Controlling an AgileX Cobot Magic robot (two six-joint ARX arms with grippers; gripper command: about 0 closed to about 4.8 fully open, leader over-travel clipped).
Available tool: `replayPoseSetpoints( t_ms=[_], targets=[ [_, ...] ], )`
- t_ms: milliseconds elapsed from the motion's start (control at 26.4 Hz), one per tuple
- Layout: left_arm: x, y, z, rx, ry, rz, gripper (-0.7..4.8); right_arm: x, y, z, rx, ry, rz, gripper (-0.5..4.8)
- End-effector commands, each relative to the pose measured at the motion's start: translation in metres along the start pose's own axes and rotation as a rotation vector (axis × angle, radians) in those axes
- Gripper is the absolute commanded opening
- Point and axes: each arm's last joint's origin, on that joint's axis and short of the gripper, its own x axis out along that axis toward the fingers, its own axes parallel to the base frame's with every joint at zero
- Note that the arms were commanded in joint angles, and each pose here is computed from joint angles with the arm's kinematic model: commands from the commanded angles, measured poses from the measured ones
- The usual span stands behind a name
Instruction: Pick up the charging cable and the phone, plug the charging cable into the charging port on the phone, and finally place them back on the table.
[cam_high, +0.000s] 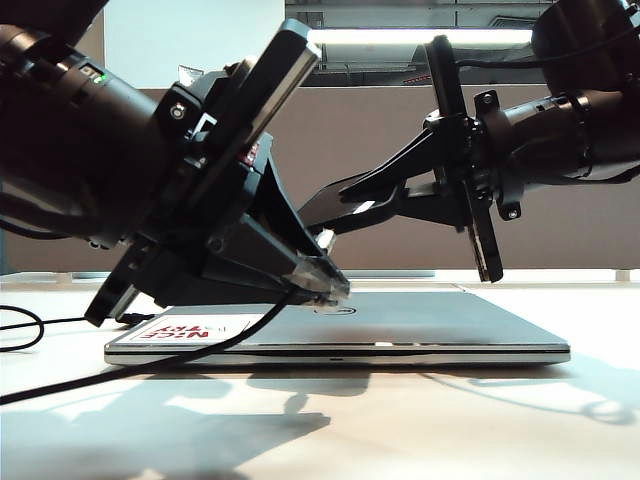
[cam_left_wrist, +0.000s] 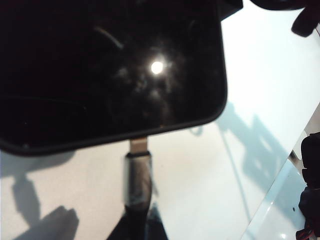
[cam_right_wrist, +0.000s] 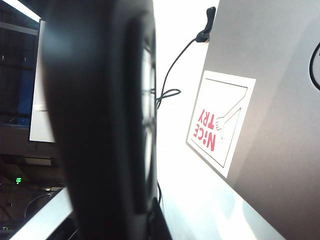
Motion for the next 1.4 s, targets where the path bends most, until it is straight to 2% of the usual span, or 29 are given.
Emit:
replayPoseSetpoints(
  t_ms=[38, 454, 1399],
  targets=[
    [-0.0003, -0.0023, 0.0036, 0.005, -0.034, -0.015, -0.06, -0.0001, 0.0061, 0.0011, -0.031, 0.025, 0.045, -0.06],
    [-0.0003, -0.0024, 0.0036, 0.005, -0.034, -0.015, -0.06, -0.0042, 0.0040, 0.0043, -0.027, 0.006, 0.037, -0.06],
    [-0.0004, -0.0039, 0.0064, 0.012, -0.061, -0.034, -0.06, 0.0040, 0.0066, -0.0039, -0.085, 0.066, 0.052, -0.06]
  ],
)
